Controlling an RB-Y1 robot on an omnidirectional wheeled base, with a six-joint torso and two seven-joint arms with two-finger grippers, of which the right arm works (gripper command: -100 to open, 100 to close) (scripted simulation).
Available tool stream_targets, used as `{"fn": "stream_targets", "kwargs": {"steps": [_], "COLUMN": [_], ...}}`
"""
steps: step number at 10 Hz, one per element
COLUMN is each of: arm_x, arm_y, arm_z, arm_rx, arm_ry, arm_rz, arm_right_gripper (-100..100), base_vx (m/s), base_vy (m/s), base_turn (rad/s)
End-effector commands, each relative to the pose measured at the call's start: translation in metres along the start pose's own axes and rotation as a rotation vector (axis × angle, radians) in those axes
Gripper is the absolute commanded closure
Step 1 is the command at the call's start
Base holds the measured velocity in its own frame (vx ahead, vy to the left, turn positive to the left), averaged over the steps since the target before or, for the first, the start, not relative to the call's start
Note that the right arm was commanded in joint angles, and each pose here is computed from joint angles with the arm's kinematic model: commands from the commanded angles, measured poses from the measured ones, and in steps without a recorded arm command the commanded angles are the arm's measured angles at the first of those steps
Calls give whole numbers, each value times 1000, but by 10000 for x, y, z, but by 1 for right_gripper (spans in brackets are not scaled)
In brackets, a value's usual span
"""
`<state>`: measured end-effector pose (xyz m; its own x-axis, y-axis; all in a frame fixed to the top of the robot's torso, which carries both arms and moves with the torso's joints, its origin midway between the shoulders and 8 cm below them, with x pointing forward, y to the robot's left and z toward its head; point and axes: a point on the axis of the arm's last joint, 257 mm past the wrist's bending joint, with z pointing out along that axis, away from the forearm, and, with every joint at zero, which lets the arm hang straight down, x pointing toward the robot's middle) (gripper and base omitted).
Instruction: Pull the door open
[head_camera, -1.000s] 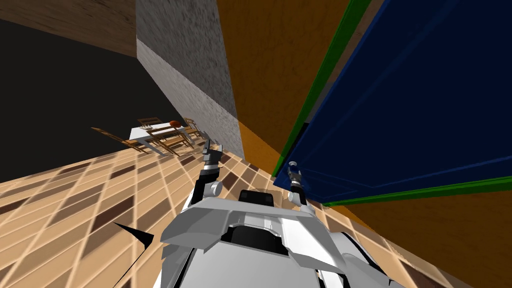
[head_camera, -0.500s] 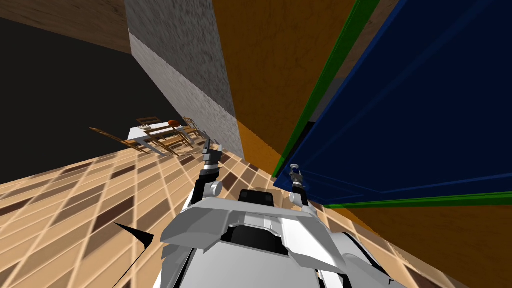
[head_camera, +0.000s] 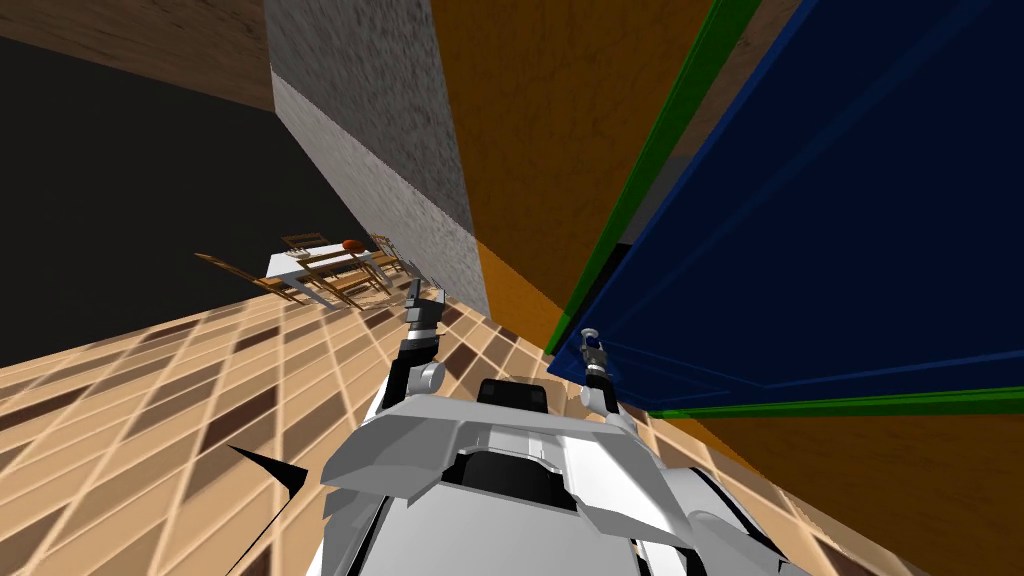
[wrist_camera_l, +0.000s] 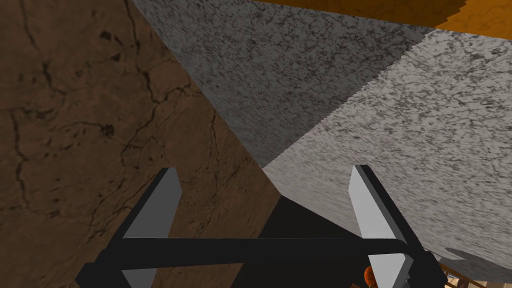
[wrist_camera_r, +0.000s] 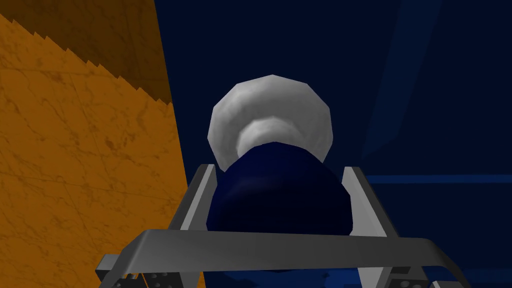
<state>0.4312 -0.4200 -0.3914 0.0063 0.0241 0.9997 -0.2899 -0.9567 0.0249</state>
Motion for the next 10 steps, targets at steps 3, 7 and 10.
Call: {"fn": "stream_targets", "kwargs": {"steps": [3, 7, 10], "arm_x": [1, 4, -1], "arm_y": [-25, -20, -20], "arm_z": [-65, -152, -218], "arm_rx": [50, 110, 151], "arm_ry": [5, 6, 2], "arm_rz": [9, 17, 23], "arm_right_gripper": [100, 100, 100], "base_vx": [-192, -208, -190], "base_vy": [-34, -42, -60], "base_turn": [124, 128, 118]}}
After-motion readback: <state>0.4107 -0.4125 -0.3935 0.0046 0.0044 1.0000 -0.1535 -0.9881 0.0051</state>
